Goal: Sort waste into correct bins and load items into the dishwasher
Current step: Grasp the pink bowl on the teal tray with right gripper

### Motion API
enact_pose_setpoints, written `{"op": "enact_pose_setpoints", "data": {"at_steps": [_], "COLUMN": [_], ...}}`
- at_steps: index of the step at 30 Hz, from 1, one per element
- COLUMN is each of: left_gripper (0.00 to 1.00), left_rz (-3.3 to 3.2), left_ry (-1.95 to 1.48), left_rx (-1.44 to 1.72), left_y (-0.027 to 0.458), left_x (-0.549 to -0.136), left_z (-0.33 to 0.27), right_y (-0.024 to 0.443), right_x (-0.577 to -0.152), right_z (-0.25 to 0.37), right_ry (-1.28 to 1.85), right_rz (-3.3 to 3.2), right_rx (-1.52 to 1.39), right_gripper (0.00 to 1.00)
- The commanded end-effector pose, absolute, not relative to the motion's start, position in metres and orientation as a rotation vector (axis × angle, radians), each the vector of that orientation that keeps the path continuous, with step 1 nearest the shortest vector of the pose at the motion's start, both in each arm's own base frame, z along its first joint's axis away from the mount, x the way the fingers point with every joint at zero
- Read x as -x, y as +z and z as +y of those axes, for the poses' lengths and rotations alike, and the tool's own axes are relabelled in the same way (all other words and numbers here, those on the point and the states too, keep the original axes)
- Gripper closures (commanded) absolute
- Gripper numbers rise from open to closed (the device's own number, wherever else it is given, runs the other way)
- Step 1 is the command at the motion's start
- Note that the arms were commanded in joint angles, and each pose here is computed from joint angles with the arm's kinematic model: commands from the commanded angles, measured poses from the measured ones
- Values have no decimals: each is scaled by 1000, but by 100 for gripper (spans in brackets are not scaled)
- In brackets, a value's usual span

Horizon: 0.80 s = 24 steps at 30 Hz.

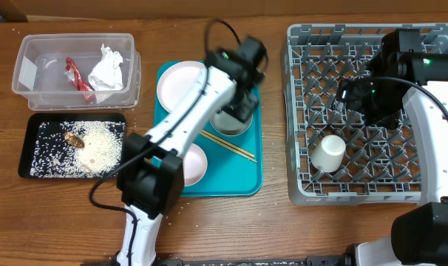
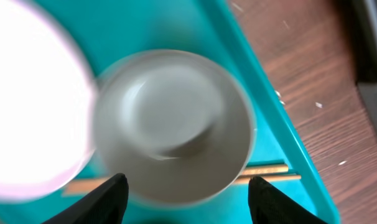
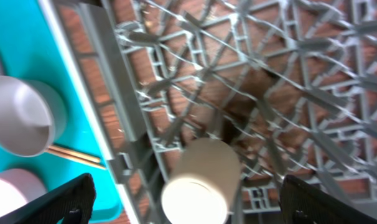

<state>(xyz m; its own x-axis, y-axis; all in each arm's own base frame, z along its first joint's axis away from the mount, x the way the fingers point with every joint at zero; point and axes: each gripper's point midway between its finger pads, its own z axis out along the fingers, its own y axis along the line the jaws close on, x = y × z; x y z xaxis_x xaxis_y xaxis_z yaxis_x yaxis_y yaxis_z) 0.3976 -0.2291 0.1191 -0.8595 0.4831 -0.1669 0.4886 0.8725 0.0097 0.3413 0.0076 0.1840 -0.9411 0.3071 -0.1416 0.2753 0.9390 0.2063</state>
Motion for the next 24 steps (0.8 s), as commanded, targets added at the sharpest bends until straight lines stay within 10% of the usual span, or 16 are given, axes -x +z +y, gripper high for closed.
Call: {"op": "enact_pose_setpoints", "data": {"at_steps": [1,15,24], "left_gripper": [35,1,0], "left_rz": [2844,2821,2817], "left_ry": [-84,-65,-36], "left_rx": [-405,262,440], "left_y": [180,254,252], "left_x": [-421,-424,-416], "left_z": [-197,0,52], "right_y": [210,162,94], "right_x": [-349,-300,-277], "right_z": [42,243,310], "right_ry": [496,567,511], "right_rz": [2841,2890,2905], "right_rx": [-339,30,56], "right_gripper": [6,15,30]}}
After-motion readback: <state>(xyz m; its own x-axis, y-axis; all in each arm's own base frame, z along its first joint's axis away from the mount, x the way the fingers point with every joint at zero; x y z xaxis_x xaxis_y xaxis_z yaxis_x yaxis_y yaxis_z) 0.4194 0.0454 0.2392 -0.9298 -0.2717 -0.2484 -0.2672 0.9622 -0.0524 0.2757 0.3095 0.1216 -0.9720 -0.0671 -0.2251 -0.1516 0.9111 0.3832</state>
